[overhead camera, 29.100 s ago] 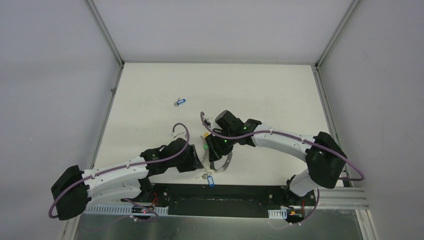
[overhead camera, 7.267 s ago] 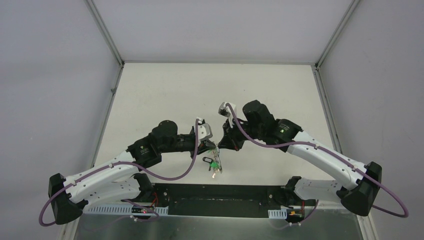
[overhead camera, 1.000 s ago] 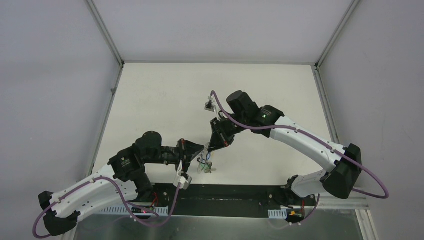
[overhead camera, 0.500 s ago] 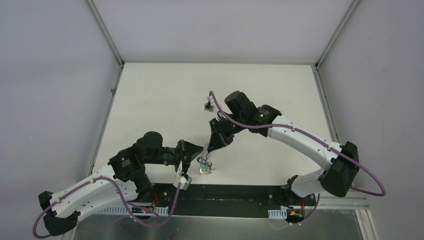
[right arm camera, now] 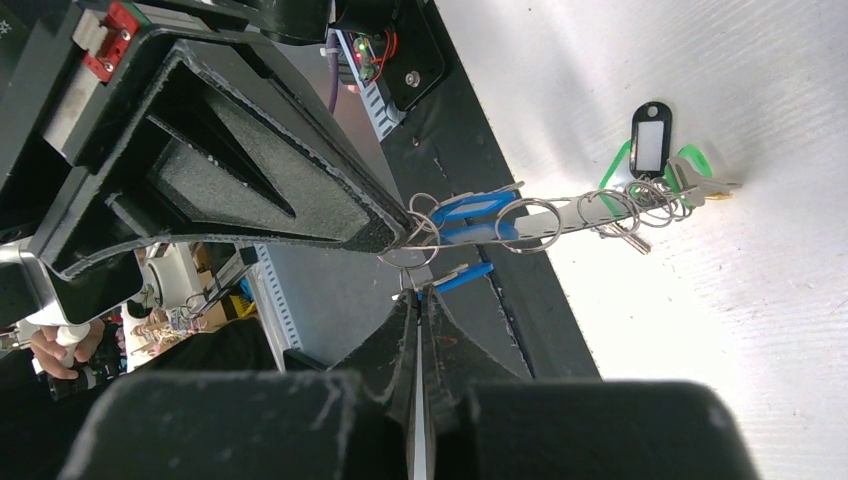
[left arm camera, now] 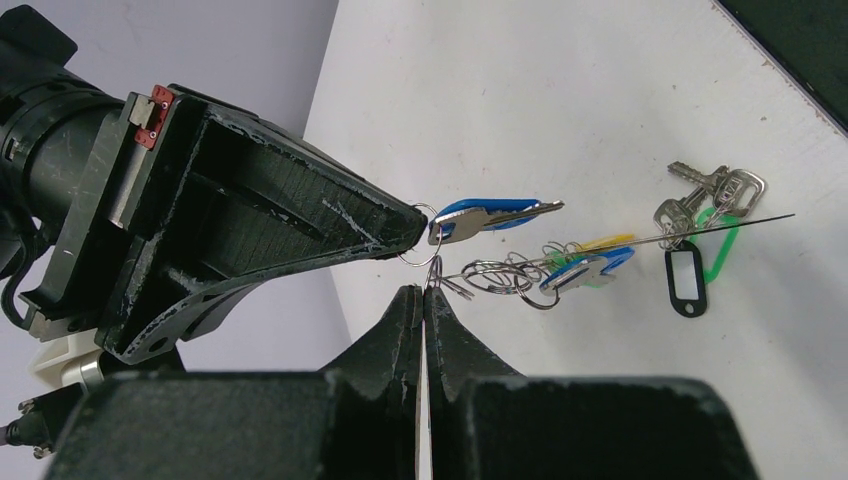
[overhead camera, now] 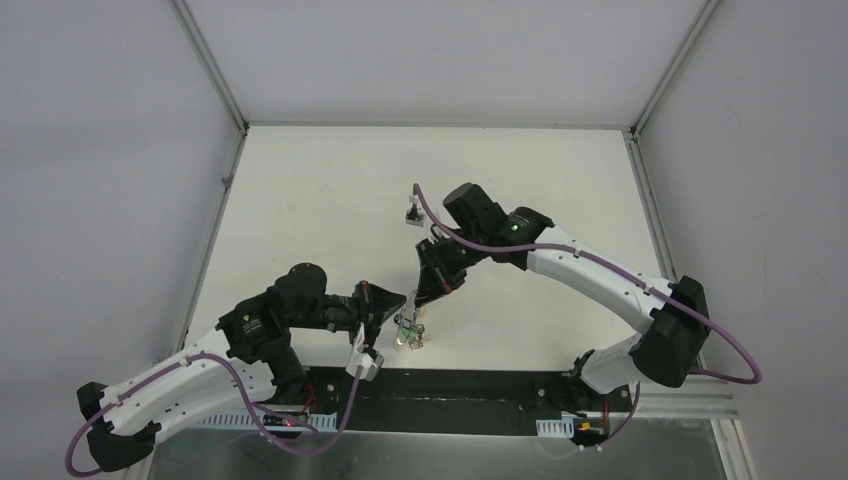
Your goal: Put the keys on the keyring
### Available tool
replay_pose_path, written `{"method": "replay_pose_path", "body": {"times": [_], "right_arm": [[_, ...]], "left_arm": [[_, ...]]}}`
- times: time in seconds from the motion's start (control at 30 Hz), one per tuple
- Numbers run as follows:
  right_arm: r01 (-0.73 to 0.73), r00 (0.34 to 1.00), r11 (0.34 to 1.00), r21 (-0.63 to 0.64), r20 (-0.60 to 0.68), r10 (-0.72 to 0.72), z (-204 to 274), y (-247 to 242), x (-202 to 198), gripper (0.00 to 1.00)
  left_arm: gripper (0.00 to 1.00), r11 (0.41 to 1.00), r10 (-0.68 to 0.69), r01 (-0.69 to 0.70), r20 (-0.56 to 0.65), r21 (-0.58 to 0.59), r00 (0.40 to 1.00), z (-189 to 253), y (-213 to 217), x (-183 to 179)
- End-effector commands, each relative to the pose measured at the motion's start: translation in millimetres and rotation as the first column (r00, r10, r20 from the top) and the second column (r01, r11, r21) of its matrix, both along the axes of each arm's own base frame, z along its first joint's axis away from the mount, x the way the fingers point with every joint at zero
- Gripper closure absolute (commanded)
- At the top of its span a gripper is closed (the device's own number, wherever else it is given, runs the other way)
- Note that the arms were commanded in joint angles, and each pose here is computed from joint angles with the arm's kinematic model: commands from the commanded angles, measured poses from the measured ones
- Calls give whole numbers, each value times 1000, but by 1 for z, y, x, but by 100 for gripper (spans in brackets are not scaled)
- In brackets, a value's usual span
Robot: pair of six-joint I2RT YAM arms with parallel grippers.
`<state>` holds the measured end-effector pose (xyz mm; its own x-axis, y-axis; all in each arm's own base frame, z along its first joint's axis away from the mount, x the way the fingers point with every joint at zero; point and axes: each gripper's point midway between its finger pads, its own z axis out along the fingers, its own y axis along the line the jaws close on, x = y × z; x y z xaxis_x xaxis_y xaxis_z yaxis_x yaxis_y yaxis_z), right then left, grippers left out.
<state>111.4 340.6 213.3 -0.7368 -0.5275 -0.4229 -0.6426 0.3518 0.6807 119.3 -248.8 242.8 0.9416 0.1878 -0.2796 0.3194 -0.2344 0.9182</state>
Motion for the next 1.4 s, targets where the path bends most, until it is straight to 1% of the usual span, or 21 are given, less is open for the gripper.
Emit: {"method": "replay_pose_path", "body": {"times": [0.0, 0.37, 0.6, 0.67, 0.7, 0.77, 0.8, 0.87, 0.97, 1.03, 1.17, 1.27, 1.37], "right_arm": [[26, 1000, 1000, -17, 17, -26, 6, -2, 7, 100], [72, 993, 995, -63, 98, -65, 3, -9, 19, 100], [69, 990, 996, -57, 129, -61, 7, -9, 19, 100], [68, 989, 997, -45, 137, -61, 9, -10, 18, 100], [70, 987, 997, -40, 144, -63, 11, -10, 18, 100], [77, 985, 997, -31, 160, -71, 14, -13, 19, 100], [79, 983, 997, -24, 170, -74, 16, -14, 19, 100], [88, 978, 996, -13, 190, -84, 19, -17, 20, 100], [105, 971, 994, 9, 214, -104, 24, -22, 22, 100], [117, 967, 993, 22, 226, -119, 26, -25, 23, 100], [152, 958, 987, 46, 238, -159, 30, -34, 29, 100], [181, 953, 982, 60, 237, -190, 30, -41, 35, 100], [206, 951, 977, 60, 223, -215, 27, -48, 40, 100]], "left_arm": [[100, 990, -68, 77, 77, -118, 995, 48, -6, -12], [100, 989, -76, 82, 52, -120, 996, 46, -7, -14], [100, 989, -84, 86, 25, -118, 996, 43, -8, -16], [100, 989, -75, 72, -17, -126, 997, 44, -8, -16], [100, 989, -65, 57, -58, -136, 996, 45, -9, -15], [100, 987, -30, -1, -185, -164, 982, 49, -9, -14], [100, 984, -6, -41, -261, -172, 965, 50, -9, -12], [100, 976, 40, -125, -416, -178, 908, 50, -10, -9], [100, 965, 71, -209, -611, -158, 788, 45, -14, -10], [100, 961, 67, -236, -700, -147, 711, 42, -18, -13], [100, 930, 59, -333, -828, -158, 558, 43, -24, -9], [100, 901, 32, -392, -873, -186, 486, 47, -26, -5], [100, 855, -10, -470, -912, -220, 409, 55, -26, 4]]}}
